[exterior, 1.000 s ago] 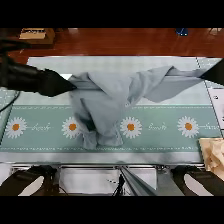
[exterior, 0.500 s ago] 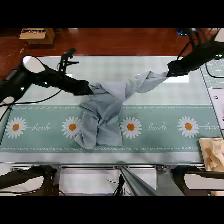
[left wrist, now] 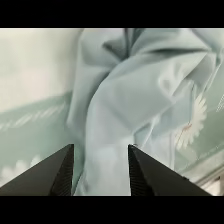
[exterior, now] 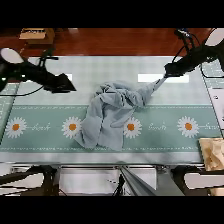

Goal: Fold the shirts.

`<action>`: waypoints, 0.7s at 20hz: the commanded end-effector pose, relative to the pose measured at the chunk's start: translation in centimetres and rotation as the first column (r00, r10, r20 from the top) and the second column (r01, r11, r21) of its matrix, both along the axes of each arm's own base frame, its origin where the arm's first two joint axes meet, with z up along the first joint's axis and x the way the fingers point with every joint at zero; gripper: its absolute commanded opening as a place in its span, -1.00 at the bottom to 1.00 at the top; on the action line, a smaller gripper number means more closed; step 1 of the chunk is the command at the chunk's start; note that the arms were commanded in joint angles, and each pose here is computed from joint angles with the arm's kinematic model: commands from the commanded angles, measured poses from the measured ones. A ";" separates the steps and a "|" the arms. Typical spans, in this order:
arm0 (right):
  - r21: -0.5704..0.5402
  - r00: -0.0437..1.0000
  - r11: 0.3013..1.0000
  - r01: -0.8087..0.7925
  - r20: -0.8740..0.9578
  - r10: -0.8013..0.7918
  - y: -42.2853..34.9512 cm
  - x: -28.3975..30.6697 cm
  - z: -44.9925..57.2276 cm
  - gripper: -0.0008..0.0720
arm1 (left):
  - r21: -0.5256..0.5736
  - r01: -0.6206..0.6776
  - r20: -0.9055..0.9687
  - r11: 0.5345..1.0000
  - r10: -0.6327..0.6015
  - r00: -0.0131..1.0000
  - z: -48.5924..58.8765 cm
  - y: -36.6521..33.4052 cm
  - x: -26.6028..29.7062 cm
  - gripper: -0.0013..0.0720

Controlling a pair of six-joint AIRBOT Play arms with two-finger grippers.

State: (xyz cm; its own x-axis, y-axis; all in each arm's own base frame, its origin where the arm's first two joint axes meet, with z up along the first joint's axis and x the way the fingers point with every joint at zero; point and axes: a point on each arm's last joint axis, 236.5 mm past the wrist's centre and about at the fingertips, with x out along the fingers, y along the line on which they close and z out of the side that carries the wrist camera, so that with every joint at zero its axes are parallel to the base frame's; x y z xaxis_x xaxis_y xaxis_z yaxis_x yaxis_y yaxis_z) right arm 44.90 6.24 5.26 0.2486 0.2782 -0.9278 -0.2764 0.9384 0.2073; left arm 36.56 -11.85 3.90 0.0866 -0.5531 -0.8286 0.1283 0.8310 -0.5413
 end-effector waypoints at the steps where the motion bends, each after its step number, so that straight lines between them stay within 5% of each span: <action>1: 0.006 1.000 1.000 0.006 -0.014 -0.006 -0.1 -0.3 0.0 -0.94 | 0.054 -0.005 -0.169 0.999 0.015 0.986 0.3 4.4 -5.8 0.19; 6: 0.005 1.000 1.000 0.002 -0.027 -0.001 -0.1 -0.6 -0.1 -0.94 | -0.011 -0.019 -0.425 1.000 0.012 0.905 -6.3 2.2 -15.8 0.20; 7: 0.005 1.000 1.000 0.002 -0.025 -0.002 -0.1 -0.6 0.0 -0.94 | -0.037 -0.018 -0.475 0.999 -0.002 0.880 -7.3 1.5 -17.7 0.44; 8: 0.005 1.000 1.000 0.002 -0.024 -0.002 -0.1 -0.5 0.0 -0.94 | -0.059 -0.027 -0.523 0.998 -0.008 0.852 -8.2 0.9 -19.4 0.93; 9: 0.005 1.000 1.000 0.002 -0.024 -0.002 -0.1 -0.5 0.0 -0.94 | -0.066 -0.025 -0.551 0.997 -0.016 0.835 -9.0 0.6 -20.8 1.00; 14: 0.006 1.000 1.000 0.003 -0.023 -0.003 -0.1 -0.5 0.0 -0.94 | -0.055 -0.054 -0.571 0.997 0.014 0.821 -11.7 -0.4 -22.6 1.00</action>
